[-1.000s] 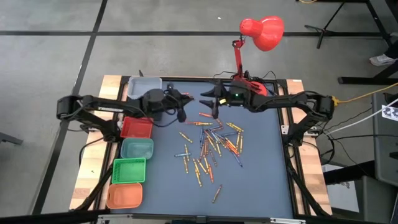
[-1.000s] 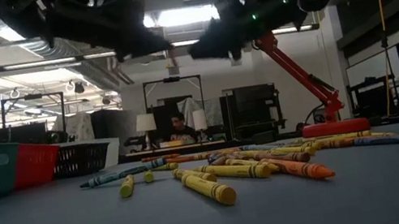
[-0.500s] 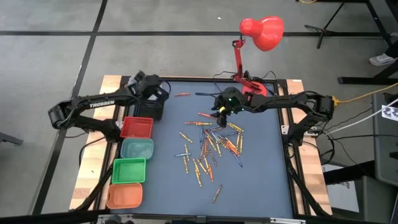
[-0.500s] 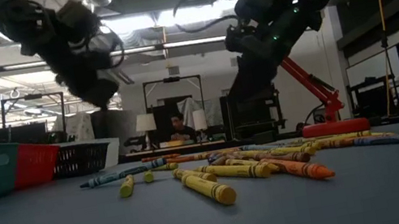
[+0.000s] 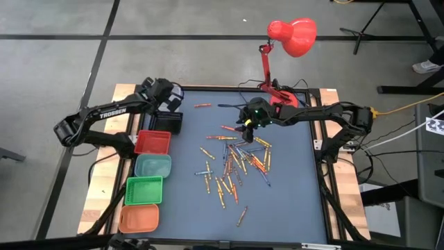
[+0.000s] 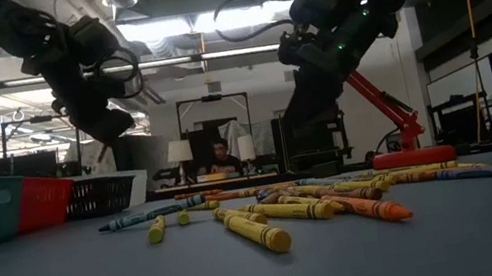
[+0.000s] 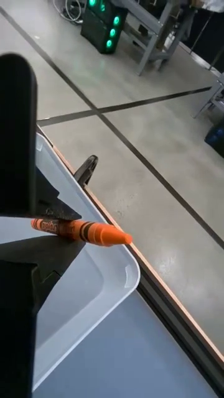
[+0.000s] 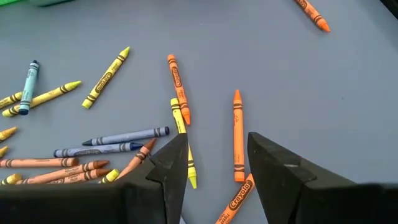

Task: Sort crayons
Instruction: Put the orange crayon into the transparent bin

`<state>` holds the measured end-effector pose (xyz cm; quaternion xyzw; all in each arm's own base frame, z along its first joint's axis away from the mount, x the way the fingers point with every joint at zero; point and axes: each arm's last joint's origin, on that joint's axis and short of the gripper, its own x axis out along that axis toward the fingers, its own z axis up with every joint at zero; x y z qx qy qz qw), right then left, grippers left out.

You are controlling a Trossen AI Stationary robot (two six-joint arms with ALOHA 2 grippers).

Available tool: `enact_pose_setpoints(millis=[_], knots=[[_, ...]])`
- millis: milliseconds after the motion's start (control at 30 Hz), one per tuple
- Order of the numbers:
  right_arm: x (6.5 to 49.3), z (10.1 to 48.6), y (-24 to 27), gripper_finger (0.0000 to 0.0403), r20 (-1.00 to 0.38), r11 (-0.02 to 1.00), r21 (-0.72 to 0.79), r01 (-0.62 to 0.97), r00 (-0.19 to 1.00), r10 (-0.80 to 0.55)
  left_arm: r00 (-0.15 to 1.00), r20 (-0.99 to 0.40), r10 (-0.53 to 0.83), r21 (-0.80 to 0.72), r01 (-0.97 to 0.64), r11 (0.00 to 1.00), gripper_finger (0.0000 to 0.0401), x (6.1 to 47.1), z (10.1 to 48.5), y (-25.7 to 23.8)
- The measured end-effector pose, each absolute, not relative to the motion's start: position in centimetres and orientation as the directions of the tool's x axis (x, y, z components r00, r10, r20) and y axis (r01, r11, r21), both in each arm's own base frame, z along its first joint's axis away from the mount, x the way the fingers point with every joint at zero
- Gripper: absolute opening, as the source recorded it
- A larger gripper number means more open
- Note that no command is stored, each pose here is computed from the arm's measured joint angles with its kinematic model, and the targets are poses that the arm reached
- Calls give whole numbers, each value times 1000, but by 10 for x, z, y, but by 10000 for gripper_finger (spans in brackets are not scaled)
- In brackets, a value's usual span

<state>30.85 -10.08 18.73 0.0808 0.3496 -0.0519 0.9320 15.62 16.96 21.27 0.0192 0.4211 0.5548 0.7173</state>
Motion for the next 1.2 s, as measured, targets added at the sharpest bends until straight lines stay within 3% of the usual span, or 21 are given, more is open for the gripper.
enact_pose_setpoints(millis=[233,400,600,833,967,1200], knots=[[308,187,-101,165,-666,980,119,157,745,-38,35,-585,810,491,-780,388,66,156,213,170],[306,184,-100,165,-691,979,126,161,722,-30,115,-612,783,434,-778,454,77,159,212,169],[305,183,-99,165,-704,978,130,165,710,-26,351,-592,725,261,-768,585,78,170,219,171],[305,183,-99,165,-704,978,130,165,710,-26,677,-389,625,99,-644,759,78,194,233,178],[305,183,-99,165,-704,978,131,165,710,-25,769,-300,565,74,-572,817,78,209,229,185],[305,183,-99,165,-703,970,154,187,711,-26,809,-372,456,53,-472,880,78,247,225,214]])
